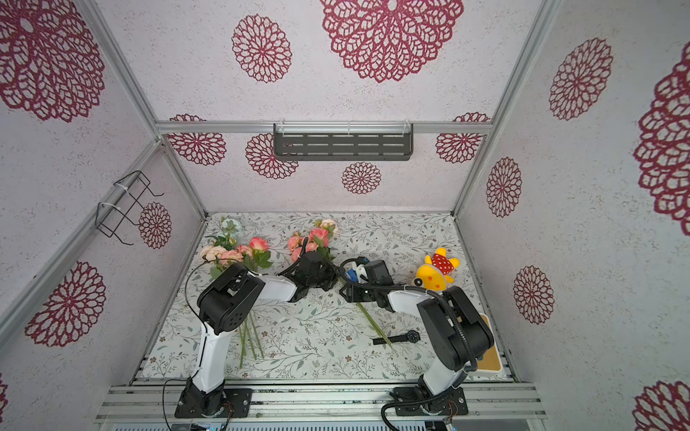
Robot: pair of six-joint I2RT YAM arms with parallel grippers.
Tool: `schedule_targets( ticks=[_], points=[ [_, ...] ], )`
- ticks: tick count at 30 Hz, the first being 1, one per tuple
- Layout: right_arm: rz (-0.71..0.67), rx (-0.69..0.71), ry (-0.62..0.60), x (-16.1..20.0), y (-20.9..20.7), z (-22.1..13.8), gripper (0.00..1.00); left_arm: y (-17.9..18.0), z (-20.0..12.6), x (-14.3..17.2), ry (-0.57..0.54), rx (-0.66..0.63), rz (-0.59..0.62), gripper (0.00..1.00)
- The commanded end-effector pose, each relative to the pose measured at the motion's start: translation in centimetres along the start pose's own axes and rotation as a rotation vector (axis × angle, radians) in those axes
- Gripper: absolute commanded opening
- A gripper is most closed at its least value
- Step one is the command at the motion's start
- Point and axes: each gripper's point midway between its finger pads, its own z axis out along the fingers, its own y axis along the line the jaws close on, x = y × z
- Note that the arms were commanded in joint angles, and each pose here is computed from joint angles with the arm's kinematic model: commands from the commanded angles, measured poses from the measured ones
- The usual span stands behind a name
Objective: Wrap bouquets with tape
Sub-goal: Wrap the tape around the bouquet.
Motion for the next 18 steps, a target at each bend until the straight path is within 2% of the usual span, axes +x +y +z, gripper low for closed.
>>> schedule_targets(
  ticks=[1, 4, 7, 10, 14, 18],
  points=[
    [0.076, -0.177, 0.017, 1.0, 2.4, -1.4, 0.56, -1.3, 0.4, 0.0, 0.016, 0.059, -0.015, 0.00],
    [0.167, -0.227, -0.006, 1.7, 1.2, -2.0, 0.56, -1.6, 0.4, -0.1, 0.010, 0.081, -0.013, 0.00],
    [0.215, -0.253, -0.014, 2.0, 0.6, -2.0, 0.49, -2.0, 0.2, -0.1, 0.005, 0.112, -0.013, 0.00],
    [0.224, -0.245, 0.004, 2.2, 0.1, -1.5, 0.35, -2.3, 0.3, -0.1, 0.005, 0.124, -0.007, 0.00],
    [0.186, -0.141, 0.012, 2.4, -1.4, -1.2, 0.01, -2.3, 0.0, -0.2, -0.005, 0.120, 0.001, 0.00],
    [0.087, 0.031, 0.016, 2.1, -2.9, -1.9, 0.00, -2.2, -0.2, -0.3, -0.013, 0.108, 0.007, 0.00]
  ],
)
